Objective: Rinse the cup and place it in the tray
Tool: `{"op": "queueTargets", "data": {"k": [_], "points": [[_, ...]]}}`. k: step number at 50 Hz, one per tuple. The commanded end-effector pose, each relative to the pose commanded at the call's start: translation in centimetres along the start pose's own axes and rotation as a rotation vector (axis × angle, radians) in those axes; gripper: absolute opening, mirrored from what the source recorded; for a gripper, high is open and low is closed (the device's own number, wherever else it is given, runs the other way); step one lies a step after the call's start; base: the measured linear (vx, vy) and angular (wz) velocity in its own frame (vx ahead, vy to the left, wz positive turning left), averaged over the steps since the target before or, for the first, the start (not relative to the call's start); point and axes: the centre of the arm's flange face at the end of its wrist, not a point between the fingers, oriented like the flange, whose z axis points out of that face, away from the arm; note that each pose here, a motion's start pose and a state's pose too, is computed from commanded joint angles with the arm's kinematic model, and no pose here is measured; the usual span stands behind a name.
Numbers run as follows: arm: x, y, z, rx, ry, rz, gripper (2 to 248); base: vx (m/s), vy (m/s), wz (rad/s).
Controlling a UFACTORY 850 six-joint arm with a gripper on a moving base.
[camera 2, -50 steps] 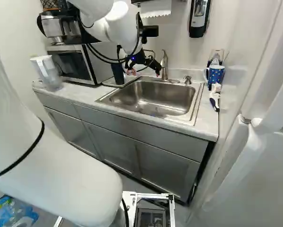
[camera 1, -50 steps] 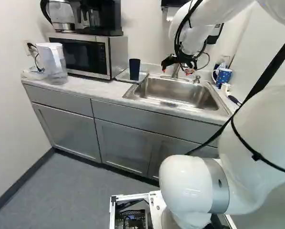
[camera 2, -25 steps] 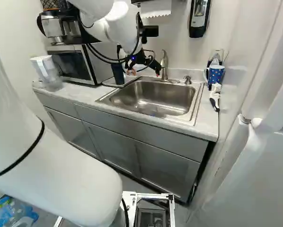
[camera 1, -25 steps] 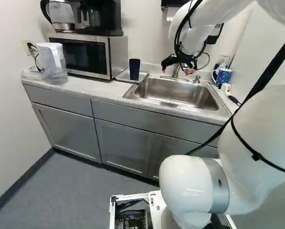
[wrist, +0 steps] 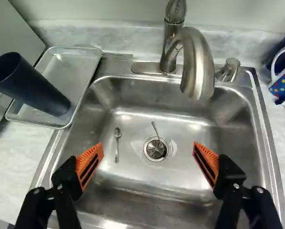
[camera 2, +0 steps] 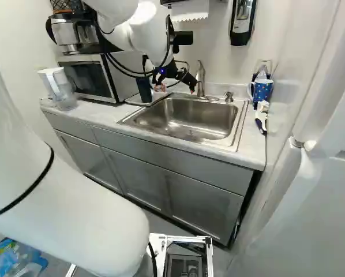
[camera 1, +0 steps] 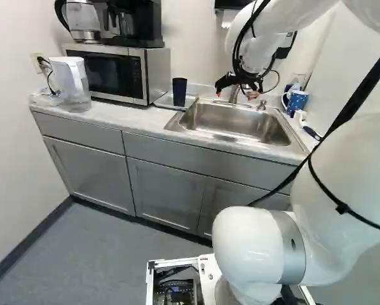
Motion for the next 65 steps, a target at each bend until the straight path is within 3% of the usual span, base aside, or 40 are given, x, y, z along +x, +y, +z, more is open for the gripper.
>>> {"op": "queueTargets", "data": {"k": [65], "points": [[0.0,0.0,0.0,0.0,0.0,0.0,247,-0.085,0.001,-0.001]]}}
